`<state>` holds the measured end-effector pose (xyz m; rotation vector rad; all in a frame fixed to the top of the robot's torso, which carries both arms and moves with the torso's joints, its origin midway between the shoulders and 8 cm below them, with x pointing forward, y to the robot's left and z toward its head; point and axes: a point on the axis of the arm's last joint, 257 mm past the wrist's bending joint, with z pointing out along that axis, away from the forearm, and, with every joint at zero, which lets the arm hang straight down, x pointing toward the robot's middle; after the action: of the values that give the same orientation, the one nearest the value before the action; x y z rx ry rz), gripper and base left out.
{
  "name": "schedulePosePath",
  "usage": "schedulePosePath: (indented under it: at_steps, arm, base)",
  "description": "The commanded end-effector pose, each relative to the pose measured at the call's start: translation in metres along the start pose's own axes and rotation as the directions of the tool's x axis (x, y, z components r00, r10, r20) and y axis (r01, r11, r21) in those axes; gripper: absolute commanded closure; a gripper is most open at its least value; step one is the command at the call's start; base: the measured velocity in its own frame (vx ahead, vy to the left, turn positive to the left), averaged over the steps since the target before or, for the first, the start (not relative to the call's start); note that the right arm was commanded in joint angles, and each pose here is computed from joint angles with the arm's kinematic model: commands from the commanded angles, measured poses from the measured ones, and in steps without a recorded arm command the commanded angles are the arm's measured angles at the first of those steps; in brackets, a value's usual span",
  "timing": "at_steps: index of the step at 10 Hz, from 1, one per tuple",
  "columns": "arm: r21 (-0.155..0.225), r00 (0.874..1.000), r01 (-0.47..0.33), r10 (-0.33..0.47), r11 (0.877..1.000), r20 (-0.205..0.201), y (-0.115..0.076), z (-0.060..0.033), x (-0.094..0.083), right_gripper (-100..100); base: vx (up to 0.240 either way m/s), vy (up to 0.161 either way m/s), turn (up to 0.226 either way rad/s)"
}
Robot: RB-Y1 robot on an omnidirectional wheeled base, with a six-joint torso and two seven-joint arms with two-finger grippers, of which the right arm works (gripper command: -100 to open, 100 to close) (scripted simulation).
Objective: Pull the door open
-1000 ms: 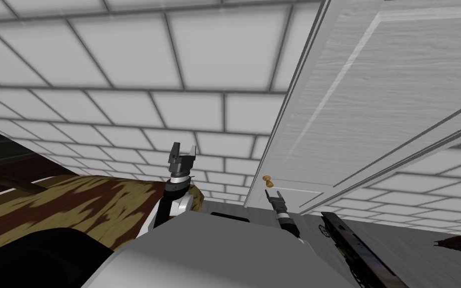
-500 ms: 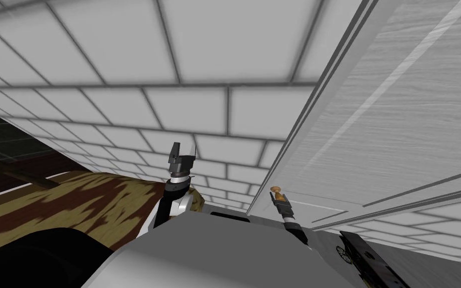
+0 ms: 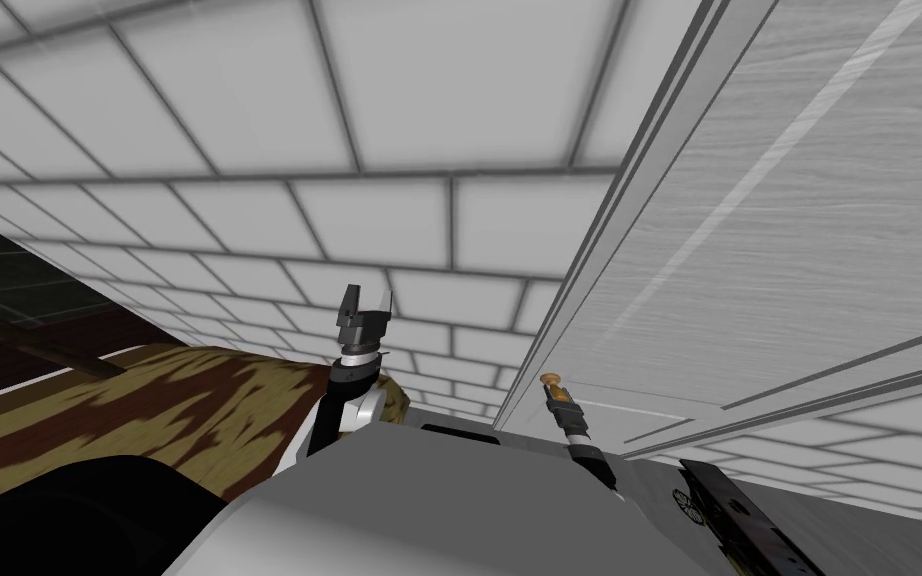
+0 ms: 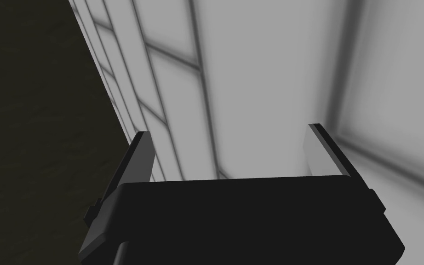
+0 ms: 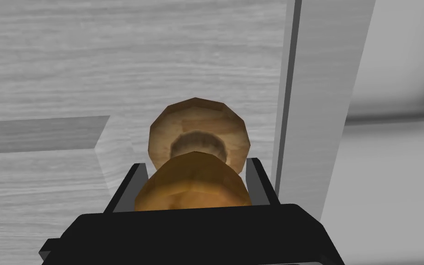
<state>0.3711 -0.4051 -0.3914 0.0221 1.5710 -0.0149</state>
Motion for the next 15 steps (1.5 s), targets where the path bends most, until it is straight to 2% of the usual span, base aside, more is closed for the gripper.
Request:
schedulePosePath:
  at_steps: [1,5,8,11,13,14,15]
  arm:
    - [-0.003,1.000,-0.003,0.003,1.000,0.001,0.002,-0.0001,0.000,100]
    - [-0.002,0.994,-0.109,0.109,0.994,0.007,0.005,0.0053,-0.001,100]
    - [-0.005,0.983,-0.181,0.181,0.983,0.012,0.009,0.0090,-0.002,100]
    - [-0.010,0.959,-0.284,0.284,0.959,0.018,0.013,0.0142,-0.003,100]
    - [-0.014,0.935,-0.353,0.353,0.935,0.021,0.017,0.0176,-0.003,100]
    - [-0.014,0.935,-0.353,0.354,0.935,0.021,0.017,0.0176,-0.003,100]
    - [-0.016,0.918,-0.396,0.396,0.918,0.022,0.019,0.0196,-0.004,100]
  base:
    - [0.000,0.000,0.000]
    - [-0.039,-0.015,0.018]
    - [-0.053,-0.007,0.013]
    - [-0.058,-0.019,0.017]
    - [-0.054,-0.014,0.024]
    - [-0.035,-0.009,0.005]
    - [-0.034,-0.007,0.001]
